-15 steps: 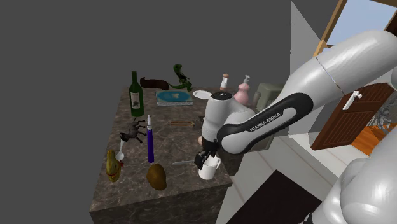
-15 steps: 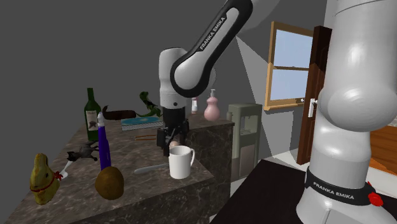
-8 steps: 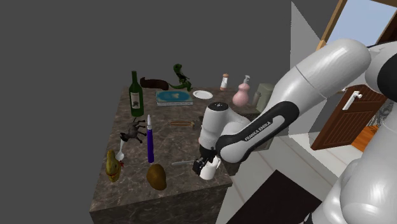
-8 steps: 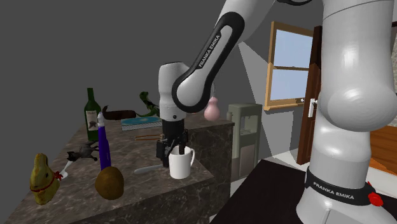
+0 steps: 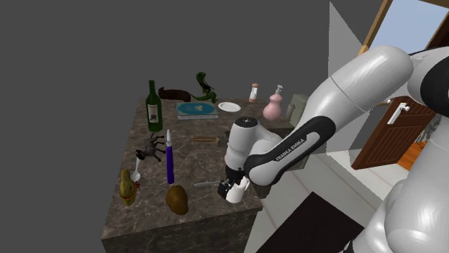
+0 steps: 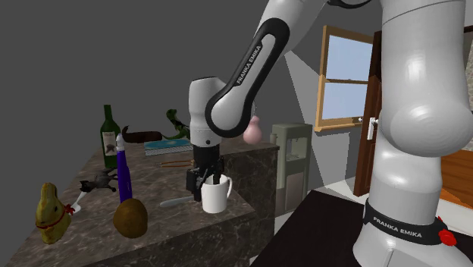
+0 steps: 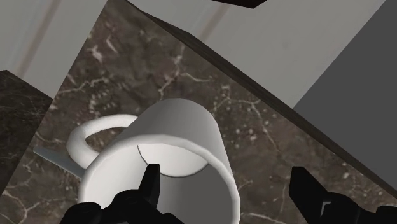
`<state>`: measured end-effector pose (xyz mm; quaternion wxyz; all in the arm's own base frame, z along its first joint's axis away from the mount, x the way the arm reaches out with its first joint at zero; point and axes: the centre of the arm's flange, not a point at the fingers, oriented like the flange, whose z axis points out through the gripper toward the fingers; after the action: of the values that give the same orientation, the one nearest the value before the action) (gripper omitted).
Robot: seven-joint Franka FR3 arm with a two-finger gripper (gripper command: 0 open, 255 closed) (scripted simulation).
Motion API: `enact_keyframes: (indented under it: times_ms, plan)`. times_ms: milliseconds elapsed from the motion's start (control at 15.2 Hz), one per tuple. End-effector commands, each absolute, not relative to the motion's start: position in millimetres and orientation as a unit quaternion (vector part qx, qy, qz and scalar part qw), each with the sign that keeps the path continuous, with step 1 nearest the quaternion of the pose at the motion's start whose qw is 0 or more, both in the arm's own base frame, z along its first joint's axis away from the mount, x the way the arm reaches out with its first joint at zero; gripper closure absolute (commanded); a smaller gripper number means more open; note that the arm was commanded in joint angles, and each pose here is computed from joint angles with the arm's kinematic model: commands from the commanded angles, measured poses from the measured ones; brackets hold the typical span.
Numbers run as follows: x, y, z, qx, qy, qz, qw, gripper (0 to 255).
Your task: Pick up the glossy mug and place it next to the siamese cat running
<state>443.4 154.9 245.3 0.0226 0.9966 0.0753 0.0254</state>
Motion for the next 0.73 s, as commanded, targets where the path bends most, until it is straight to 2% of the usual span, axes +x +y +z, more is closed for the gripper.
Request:
enact_keyframes:
  times_ms: [0,660]
  plan:
    - [443.4,154.9,245.3,0.997,0.075,0.025,0.023,255]
    - [443.4,154.9,250.5,0.997,0.075,0.025,0.023,255]
